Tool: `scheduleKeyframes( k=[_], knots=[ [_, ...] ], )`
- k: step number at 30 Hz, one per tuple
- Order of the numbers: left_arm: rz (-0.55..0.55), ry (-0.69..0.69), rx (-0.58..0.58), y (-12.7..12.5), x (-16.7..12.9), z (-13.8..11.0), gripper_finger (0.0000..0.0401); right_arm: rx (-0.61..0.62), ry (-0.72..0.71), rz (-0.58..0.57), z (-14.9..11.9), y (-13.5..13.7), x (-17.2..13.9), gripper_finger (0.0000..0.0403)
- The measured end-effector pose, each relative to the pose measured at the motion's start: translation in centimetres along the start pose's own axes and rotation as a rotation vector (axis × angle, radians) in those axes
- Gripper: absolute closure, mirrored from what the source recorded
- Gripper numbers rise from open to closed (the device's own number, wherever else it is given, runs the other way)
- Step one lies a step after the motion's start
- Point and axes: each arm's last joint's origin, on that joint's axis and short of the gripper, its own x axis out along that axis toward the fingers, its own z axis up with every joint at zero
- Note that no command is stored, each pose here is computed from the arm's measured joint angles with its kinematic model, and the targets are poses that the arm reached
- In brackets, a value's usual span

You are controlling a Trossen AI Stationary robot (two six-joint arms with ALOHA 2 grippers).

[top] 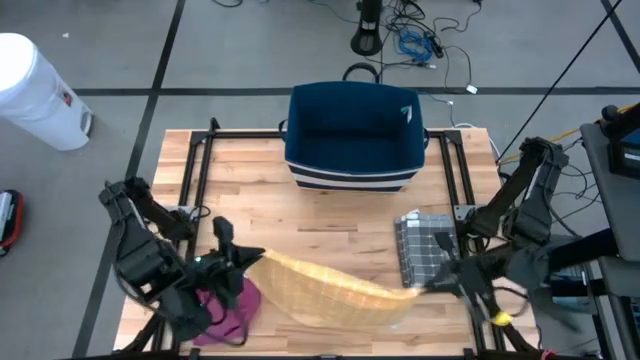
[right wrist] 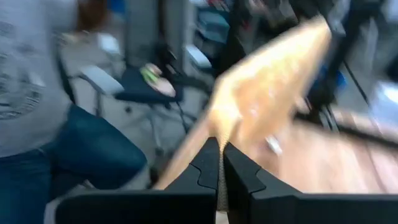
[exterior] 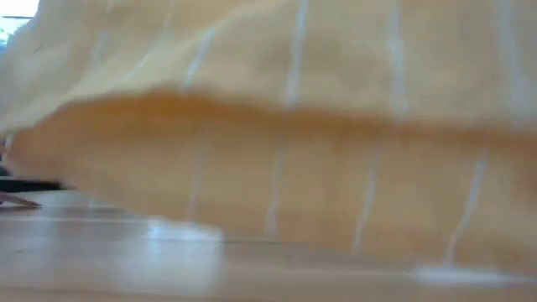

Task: Fold towel
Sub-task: Fold the orange patterned towel

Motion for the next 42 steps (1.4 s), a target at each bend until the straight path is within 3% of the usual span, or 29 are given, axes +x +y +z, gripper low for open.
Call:
scheduleKeyframes(
  k=[4,8,17,23,26,30,36,42],
  knots=[
    [0.033,0.099,-0.027,0.8,2.2,-0.7,0.0398,0.126,0.129,-0.157,-1.6,-1.3,0.3,0.0403],
    [0.101,0.199,-0.046,1.6,4.9,-1.6,0.0398,0.179,0.159,-0.311,-2.4,-2.3,0.3,0.0403],
    [0.193,0.466,-0.020,1.2,12.8,-6.1,0.0398,0.145,0.225,-0.438,-3.1,-4.0,1.9,0.0403],
    [0.243,0.482,-0.031,1.5,15.2,-7.1,0.0398,0.128,0.346,-0.563,-4.4,-5.6,3.4,0.0403],
    [0.215,0.499,-0.035,1.9,16.4,-7.5,0.0380,0.112,0.414,-0.622,-5.2,-6.3,4.4,0.0399],
    [0.170,0.546,-0.029,2.1,17.7,-8.5,0.0322,0.054,0.524,-0.675,-6.5,-6.7,5.9,0.0355],
    [0.209,0.599,-0.047,2.1,18.8,-10.1,0.0226,0.041,0.638,-0.843,-8.4,-7.6,6.7,0.0237],
    [0.244,0.606,-0.045,2.3,18.8,-10.3,0.0182,0.117,0.626,-0.904,-8.7,-7.7,6.1,0.0182]
  ],
)
